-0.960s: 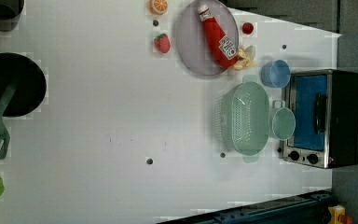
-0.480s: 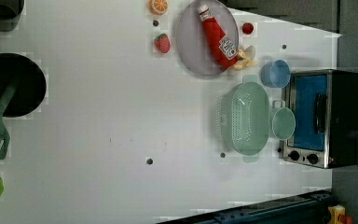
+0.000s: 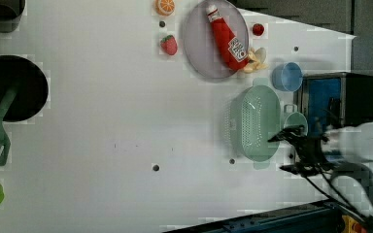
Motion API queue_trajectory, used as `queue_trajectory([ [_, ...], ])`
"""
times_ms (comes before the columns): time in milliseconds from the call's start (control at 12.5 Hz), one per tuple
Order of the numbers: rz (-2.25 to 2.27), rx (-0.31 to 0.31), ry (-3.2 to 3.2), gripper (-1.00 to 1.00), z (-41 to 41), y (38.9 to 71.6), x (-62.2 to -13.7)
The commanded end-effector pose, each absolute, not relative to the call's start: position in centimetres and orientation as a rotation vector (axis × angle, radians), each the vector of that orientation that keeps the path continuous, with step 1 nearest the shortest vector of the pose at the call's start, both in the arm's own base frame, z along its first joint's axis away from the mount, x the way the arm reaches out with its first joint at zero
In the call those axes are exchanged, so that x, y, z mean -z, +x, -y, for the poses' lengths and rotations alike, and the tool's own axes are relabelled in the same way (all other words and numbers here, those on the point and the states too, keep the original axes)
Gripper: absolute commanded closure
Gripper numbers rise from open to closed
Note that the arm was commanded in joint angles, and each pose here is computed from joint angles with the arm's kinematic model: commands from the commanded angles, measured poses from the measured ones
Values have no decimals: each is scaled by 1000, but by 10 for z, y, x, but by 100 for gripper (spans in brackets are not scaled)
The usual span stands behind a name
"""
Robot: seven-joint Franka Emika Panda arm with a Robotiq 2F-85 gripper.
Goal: Drag strainer right to left.
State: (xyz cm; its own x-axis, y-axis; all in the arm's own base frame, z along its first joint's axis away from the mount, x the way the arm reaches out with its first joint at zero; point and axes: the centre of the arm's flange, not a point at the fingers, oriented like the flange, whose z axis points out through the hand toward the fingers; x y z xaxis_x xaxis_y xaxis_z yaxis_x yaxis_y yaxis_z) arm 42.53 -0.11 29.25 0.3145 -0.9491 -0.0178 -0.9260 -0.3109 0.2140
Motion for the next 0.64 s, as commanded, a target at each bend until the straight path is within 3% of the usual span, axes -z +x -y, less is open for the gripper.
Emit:
queue_trajectory([
  [80,1923,65,2380,-100,-1,458,-288],
  [640,2184,12,2215,-100,-13,471,-182],
])
